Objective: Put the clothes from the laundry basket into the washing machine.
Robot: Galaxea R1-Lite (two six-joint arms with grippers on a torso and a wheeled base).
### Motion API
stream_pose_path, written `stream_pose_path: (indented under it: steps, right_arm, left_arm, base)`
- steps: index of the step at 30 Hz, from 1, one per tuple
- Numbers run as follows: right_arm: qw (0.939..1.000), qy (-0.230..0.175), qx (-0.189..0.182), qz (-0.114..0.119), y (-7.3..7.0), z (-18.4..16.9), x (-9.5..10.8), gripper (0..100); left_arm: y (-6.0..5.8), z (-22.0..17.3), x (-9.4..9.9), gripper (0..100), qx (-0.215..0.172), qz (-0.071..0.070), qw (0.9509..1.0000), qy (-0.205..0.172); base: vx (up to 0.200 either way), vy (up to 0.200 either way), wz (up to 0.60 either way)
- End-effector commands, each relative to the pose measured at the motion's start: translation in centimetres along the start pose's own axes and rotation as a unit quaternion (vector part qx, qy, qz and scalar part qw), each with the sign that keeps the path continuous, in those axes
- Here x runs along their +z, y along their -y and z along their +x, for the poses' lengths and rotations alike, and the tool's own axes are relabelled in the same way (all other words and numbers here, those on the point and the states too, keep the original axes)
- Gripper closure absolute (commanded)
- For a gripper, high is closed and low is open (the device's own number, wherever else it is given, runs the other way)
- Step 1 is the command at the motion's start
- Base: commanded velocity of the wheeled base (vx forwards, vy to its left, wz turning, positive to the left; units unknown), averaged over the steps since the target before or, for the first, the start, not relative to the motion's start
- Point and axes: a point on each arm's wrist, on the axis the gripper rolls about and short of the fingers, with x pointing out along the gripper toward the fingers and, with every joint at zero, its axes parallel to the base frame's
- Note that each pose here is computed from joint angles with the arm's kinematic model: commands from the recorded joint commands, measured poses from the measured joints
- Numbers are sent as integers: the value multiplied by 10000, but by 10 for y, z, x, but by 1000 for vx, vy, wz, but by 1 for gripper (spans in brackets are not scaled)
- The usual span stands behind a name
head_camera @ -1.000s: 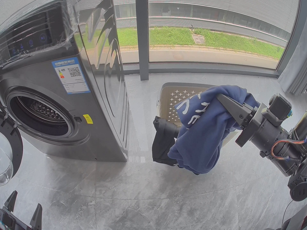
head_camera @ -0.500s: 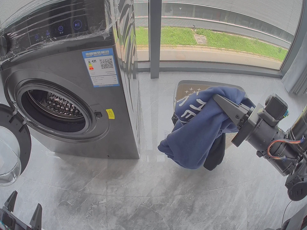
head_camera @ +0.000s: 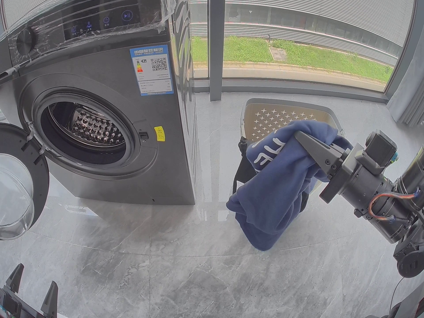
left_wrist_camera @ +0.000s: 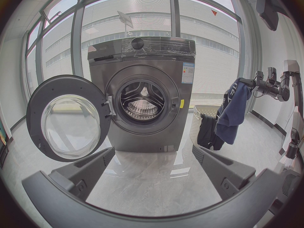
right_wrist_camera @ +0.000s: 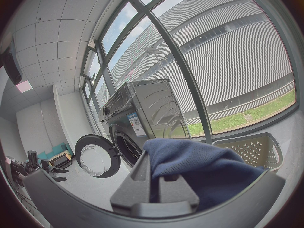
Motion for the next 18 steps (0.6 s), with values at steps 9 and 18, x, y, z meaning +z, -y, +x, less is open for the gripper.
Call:
stream_pose_path:
  steps: [9, 18]
  right_arm:
    - [10000, 8, -8, -4, 1, 0, 0, 100]
    - [10000, 26, -28, -7, 1, 1, 1, 100]
  left_arm:
    - [0, 0, -5, 0, -1, 2, 10000, 4]
    - [0, 0, -5, 0, -1, 2, 10000, -4]
  base:
    - [0, 200, 0]
    - [0, 200, 0]
